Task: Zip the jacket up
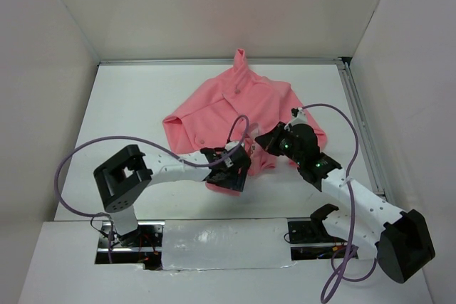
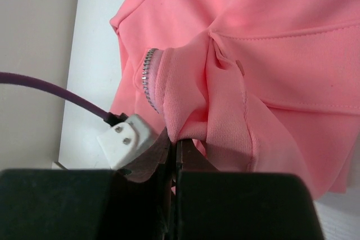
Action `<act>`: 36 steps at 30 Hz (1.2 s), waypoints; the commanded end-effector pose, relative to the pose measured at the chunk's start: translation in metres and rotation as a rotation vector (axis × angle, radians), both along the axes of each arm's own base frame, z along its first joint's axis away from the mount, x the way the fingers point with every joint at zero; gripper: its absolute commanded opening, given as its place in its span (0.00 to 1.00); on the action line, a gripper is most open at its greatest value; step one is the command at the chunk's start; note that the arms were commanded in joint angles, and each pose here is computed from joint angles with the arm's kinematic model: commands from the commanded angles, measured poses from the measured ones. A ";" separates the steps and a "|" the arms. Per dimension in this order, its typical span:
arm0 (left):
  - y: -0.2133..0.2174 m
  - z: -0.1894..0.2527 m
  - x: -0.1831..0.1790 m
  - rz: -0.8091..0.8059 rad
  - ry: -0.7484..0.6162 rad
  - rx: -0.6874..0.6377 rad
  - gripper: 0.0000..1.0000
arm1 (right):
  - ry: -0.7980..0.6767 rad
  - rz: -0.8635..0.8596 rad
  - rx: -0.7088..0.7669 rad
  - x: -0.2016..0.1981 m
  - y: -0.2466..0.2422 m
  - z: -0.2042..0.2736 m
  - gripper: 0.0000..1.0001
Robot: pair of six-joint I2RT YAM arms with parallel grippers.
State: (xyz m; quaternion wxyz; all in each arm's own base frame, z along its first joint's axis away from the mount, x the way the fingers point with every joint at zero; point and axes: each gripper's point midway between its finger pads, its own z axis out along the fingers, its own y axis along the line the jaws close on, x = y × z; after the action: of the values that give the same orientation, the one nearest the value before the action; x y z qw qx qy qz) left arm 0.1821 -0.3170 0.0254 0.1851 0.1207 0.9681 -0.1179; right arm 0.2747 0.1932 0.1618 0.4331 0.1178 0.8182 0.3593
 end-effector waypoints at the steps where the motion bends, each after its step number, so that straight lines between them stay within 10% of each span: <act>1: 0.018 -0.013 -0.003 -0.007 -0.012 0.183 0.85 | -0.048 0.010 0.001 0.000 0.000 0.010 0.00; 11: 0.002 -0.032 -0.010 -0.078 0.030 0.161 0.48 | -0.044 0.004 -0.007 0.003 -0.001 0.008 0.00; 16: -0.010 -0.028 -0.016 -0.146 0.044 0.095 0.00 | -0.040 0.011 -0.012 0.003 0.000 0.007 0.00; 27: -0.043 0.080 0.004 -0.184 -0.187 -0.230 0.00 | -0.094 0.089 0.027 -0.011 -0.004 0.024 0.00; 36: -0.001 0.216 0.053 0.192 -0.480 -0.564 0.00 | -0.283 0.191 0.131 -0.037 -0.007 0.069 0.00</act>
State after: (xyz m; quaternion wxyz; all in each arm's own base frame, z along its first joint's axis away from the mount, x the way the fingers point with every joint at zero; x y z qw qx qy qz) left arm 0.2153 -0.3287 0.2097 0.3908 0.0898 0.8627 -0.3082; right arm 0.2465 0.1794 0.2051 0.4741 0.0584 0.7678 0.4270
